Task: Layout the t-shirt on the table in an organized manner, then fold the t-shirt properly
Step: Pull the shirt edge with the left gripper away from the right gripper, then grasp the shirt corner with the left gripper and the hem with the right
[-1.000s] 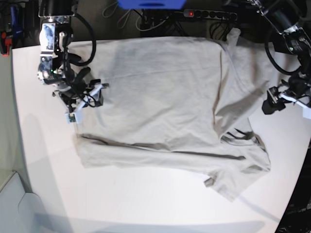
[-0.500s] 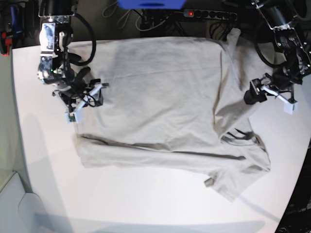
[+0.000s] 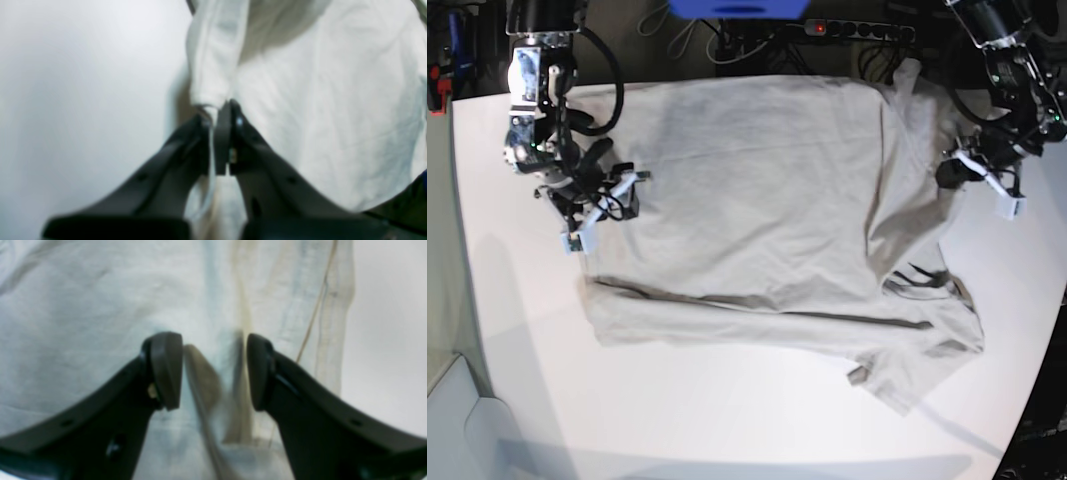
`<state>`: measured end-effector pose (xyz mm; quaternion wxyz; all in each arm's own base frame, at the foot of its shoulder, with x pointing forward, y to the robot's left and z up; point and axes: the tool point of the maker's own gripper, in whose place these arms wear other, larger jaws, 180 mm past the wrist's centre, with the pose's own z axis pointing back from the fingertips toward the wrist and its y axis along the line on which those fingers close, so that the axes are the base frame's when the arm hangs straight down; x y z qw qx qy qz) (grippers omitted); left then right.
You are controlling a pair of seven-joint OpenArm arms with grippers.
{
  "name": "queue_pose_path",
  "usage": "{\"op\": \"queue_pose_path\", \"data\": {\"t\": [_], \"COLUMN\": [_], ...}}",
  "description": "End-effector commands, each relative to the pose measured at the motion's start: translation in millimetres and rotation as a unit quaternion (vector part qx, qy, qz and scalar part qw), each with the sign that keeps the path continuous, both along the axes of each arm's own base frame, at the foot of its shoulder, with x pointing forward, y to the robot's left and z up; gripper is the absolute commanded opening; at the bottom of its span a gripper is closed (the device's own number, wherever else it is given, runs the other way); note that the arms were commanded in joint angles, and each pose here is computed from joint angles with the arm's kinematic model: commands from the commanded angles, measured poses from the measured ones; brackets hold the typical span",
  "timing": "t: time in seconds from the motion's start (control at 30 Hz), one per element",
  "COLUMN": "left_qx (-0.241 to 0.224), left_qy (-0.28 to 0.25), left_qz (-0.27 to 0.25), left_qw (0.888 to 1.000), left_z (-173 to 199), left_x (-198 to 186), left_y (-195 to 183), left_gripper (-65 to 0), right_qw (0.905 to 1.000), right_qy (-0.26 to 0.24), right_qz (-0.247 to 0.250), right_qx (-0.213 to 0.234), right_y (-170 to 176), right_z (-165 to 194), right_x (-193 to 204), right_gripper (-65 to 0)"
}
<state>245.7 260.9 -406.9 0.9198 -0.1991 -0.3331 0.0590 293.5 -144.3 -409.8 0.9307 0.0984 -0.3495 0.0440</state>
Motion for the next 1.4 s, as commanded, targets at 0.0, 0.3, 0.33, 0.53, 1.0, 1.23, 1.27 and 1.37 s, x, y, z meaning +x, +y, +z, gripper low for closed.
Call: {"op": "queue_pose_path", "data": {"t": [0.0, 0.3, 0.33, 0.53, 1.0, 1.23, 1.27, 1.37], "left_qx": [0.008, 0.113, 0.125, 0.133, 0.164, 0.171, 0.171, 0.172], "left_qy": [-0.041, -0.151, -0.161, -0.194, -0.014, 0.008, 0.008, 0.009], "left_qz": [0.013, 0.114, 0.122, 0.143, 0.223, 0.223, 0.223, 0.222], "left_qw": [0.999, 0.975, 0.971, 0.961, 0.961, 0.960, 0.960, 0.960], "left_z": [22, 113, 123, 149, 62, 53, 53, 53], "left_x": [6, -28, -33, -56, -117, -123, -123, -122], "left_y": [10, 59, 61, 64, 101, 111, 111, 111], "left_gripper": [-64.3, -64.8, -64.8, -64.8, -64.8, -64.5, -64.5, -63.8], "right_qw": [0.9997, 0.9996, 0.9996, 0.9997, 0.9998, 0.9998, 0.9998, 0.9998], "right_qy": [-0.024, -0.027, -0.027, -0.026, -0.022, -0.022, -0.022, -0.022], "right_qz": [0.002, 0.002, 0.002, 0.002, 0.002, 0.002, 0.002, 0.002], "right_qx": [0.000, 0.000, 0.000, 0.000, 0.001, 0.001, 0.001, 0.001], "right_y": [-1, -1, -1, -2, -1, -1, -1, -1], "right_z": [12, 13, 13, 13, 11, 11, 11, 11], "right_x": [9, 11, 11, 11, 8, 8, 8, 8], "right_gripper": [-34.0, -34.0, -34.0, -34.0, -34.0, -33.8, -33.8, -33.6]}}
